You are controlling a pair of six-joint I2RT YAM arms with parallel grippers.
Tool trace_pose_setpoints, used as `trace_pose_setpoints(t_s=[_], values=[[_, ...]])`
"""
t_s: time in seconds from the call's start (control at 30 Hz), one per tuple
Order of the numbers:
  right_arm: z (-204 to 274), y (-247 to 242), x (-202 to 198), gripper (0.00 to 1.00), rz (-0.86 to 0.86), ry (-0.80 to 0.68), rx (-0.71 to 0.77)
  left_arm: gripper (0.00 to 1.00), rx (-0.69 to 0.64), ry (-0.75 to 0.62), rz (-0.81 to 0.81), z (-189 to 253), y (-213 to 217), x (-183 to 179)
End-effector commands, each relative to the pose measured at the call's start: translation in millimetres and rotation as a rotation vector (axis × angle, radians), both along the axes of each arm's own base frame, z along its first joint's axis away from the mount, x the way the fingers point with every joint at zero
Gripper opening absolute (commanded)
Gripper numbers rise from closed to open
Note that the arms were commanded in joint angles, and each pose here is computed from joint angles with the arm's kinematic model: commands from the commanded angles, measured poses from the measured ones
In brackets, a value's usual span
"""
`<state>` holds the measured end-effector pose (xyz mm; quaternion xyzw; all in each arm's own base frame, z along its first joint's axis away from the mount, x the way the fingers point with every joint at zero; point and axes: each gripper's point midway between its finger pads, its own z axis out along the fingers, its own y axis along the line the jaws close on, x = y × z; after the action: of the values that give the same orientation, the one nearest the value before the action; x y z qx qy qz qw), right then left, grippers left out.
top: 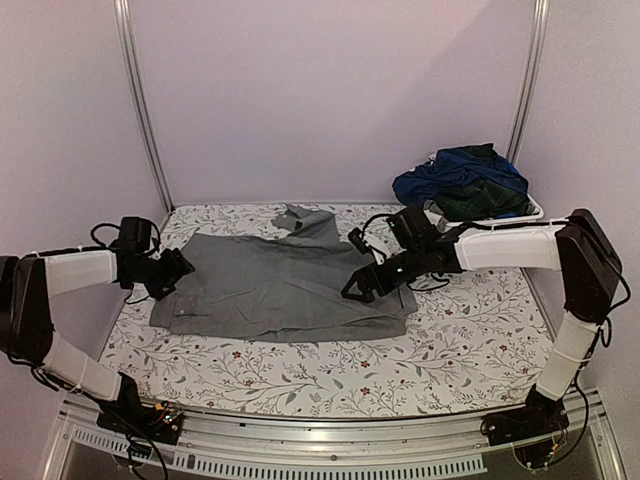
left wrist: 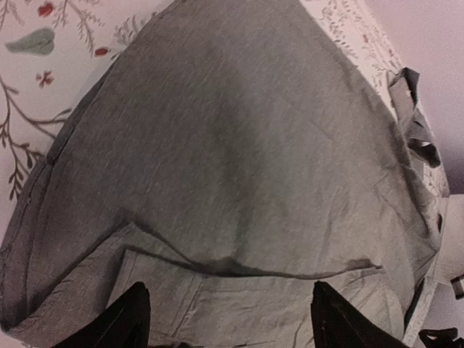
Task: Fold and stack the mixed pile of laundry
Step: Flatten out the crumpled shirt at the center of the board.
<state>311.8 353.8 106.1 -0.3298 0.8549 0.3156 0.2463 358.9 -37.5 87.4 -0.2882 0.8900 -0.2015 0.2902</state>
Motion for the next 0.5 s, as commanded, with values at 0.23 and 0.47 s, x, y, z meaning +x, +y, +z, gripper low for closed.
trace_pose_setpoints(t_s=[0.23,0.47], values=[[-69.3,0.3,-2.5,0.85,0.010,0.114,-0.163,0.75,0.048,0.201,0.051,-65.7,11.8,-27.3],[-100.7,-5.3,36.0,0.43,-0.090,0.132,-0.212,0.10,-0.009,0.147,0.008,-69.5,2.7,17.0]])
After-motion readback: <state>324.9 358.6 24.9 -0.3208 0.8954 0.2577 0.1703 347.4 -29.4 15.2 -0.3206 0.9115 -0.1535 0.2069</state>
